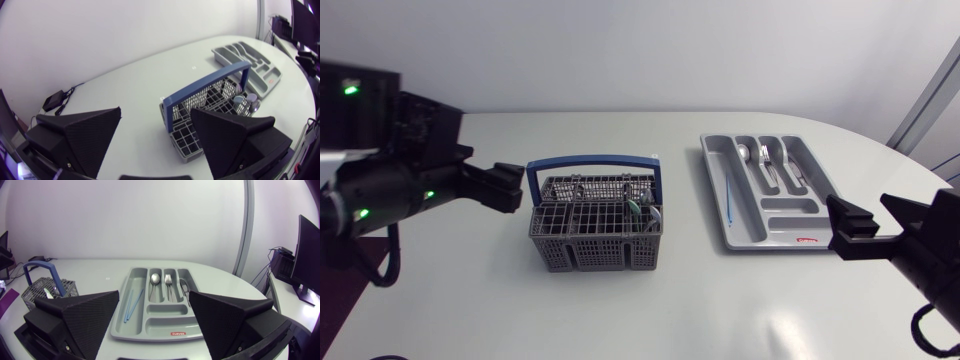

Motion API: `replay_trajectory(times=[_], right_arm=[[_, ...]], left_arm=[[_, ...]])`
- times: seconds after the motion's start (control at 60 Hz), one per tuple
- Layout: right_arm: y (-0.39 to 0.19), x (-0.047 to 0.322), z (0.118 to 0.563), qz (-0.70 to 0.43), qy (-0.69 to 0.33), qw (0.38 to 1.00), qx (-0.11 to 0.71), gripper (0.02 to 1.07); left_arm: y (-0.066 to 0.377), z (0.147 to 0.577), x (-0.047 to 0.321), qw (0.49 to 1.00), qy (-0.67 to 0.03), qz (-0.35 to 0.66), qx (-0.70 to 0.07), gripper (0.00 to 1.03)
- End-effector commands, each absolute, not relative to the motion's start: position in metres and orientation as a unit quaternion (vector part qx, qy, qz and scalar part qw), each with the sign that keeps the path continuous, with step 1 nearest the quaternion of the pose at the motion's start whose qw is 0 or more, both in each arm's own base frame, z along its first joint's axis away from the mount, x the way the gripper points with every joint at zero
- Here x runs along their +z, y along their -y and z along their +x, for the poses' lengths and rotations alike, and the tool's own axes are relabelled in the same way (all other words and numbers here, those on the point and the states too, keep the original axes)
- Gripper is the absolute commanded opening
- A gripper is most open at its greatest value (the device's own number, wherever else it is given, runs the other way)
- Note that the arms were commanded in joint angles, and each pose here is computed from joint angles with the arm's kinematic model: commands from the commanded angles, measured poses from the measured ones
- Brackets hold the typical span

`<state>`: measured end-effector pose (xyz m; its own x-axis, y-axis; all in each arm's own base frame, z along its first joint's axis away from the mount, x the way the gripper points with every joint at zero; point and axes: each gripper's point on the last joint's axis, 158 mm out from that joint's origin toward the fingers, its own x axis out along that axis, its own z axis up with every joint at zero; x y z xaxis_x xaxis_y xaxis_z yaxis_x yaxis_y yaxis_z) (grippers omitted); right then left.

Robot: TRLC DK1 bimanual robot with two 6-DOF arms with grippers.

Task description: Unload the cutlery basket into the drawer organizer.

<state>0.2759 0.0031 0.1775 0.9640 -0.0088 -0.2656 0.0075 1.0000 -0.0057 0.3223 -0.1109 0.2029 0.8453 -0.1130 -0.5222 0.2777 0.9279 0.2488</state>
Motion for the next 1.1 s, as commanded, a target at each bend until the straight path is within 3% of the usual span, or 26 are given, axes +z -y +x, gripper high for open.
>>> replay_trajectory(times=[0.0,0.217,0.4,0.667,0.883,1.083], right_arm=[[-0.001,0.169,0.285,-0.021,-0.182,0.983,-0.006,1.02],[-0.002,0.135,0.292,-0.068,-0.263,0.962,0.019,1.02],[-0.020,0.124,0.287,-0.072,-0.282,0.954,0.074,1.02],[-0.017,0.110,0.289,-0.069,-0.324,0.941,0.074,1.02],[-0.015,0.101,0.292,-0.068,-0.334,0.937,0.072,1.02],[-0.015,0.095,0.291,-0.069,-0.335,0.937,0.073,1.02]], left_arm=[[0.133,0.331,0.201,0.928,-0.276,0.212,-0.131,0.96],[0.182,0.334,0.192,0.897,-0.323,0.244,-0.178,0.93],[0.225,0.325,0.179,0.864,-0.354,0.282,-0.220,0.94],[0.272,0.308,0.164,0.836,-0.367,0.311,-0.263,0.95],[0.315,0.290,0.153,0.817,-0.388,0.317,-0.285,0.95],[0.325,0.285,0.134,0.810,-0.406,0.332,-0.263,0.93]])
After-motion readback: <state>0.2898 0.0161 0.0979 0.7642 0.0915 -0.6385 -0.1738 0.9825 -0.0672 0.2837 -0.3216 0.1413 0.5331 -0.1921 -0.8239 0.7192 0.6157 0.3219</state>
